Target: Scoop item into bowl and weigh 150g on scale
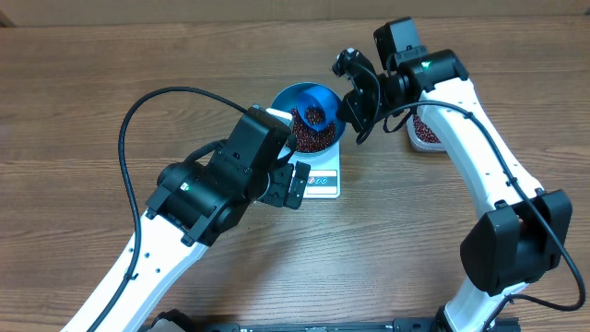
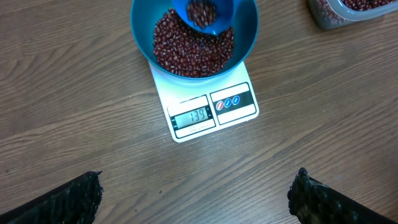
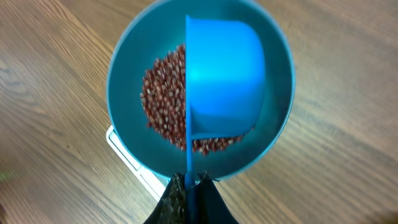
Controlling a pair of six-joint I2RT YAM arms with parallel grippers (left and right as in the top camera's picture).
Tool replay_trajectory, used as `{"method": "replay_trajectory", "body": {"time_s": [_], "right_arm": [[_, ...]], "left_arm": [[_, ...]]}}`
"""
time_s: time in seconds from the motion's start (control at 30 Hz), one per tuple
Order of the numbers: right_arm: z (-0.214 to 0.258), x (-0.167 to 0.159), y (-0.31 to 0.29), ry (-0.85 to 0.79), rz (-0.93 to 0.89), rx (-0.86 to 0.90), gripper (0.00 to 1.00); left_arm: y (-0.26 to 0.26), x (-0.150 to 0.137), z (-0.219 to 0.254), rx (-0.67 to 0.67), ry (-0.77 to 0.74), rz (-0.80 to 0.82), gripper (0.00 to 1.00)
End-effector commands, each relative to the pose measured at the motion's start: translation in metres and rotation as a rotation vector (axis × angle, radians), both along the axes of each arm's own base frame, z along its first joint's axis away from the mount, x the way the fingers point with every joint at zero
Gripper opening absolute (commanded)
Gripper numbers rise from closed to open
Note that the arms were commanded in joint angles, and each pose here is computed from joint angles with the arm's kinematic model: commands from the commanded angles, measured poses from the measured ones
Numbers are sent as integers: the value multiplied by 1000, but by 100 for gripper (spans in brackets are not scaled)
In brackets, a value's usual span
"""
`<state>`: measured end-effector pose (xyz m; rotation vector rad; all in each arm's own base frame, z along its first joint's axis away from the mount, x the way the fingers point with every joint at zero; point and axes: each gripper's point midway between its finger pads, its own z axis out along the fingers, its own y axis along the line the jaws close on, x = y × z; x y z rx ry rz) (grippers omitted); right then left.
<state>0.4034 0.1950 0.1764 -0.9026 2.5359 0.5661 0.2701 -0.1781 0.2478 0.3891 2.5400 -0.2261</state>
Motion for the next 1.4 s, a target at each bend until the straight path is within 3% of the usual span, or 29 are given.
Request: {"method": "replay_trajectory", "body": {"time_s": [0.0, 0.3, 1.2, 1.37], "right_arm": [[26, 12, 5, -65, -2, 40, 4], [16, 15, 1, -121, -26, -134, 4], [18, 3, 14, -147, 54, -164, 4], [15, -8, 18, -137, 143, -172, 4]], "left_arm": [[1, 3, 3, 4, -14, 2, 100], [1, 3, 3, 4, -14, 2, 100], [1, 3, 3, 4, -14, 2, 99], [1, 3, 3, 4, -14, 2, 99]]}}
